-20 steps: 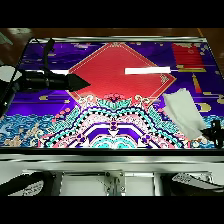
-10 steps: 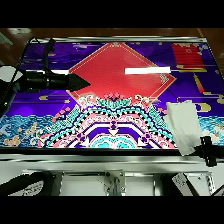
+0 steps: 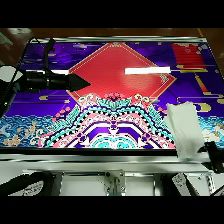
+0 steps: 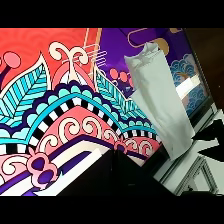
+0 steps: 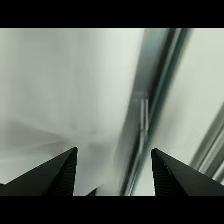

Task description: Fold the shirts.

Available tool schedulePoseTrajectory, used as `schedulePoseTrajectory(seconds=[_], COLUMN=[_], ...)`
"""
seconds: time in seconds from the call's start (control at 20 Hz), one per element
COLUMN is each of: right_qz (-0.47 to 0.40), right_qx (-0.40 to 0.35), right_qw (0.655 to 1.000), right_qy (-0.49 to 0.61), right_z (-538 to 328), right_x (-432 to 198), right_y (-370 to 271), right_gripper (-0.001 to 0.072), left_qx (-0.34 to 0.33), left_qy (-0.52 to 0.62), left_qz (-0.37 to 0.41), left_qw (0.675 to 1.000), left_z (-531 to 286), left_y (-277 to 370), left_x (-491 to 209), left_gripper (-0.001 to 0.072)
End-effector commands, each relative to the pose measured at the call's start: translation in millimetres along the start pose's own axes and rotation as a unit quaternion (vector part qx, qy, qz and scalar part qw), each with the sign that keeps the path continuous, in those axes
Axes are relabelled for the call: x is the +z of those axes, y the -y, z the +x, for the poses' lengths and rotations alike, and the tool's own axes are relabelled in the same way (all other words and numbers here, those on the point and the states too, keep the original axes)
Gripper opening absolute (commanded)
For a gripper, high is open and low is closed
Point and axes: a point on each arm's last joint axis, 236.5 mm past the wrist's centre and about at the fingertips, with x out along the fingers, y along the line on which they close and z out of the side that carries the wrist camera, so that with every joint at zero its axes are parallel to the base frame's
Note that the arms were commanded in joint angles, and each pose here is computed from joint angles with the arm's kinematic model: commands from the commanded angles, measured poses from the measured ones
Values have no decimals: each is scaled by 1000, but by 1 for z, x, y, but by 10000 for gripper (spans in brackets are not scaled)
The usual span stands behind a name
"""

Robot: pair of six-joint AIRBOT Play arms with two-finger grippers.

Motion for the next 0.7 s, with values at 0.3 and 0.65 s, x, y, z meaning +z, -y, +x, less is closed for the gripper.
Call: schedulePoseTrajectory(seconds=[0.3, 0.65], right_qz=[-105, -598], right_qx=[268, 300], right_qw=[864, 725], right_qy=[413, 165], right_z=[-289, -157], right_x=[143, -172], right_y=[-177, -367], right_gripper=[504, 526], left_qx=[66, 330], left_qy=[5, -201], left_qz=[28, 2], left_qw=[997, 922], left_z=[3, -5], left_y=[-26, -134], left_x=[2, -91], left_gripper=[35, 107])
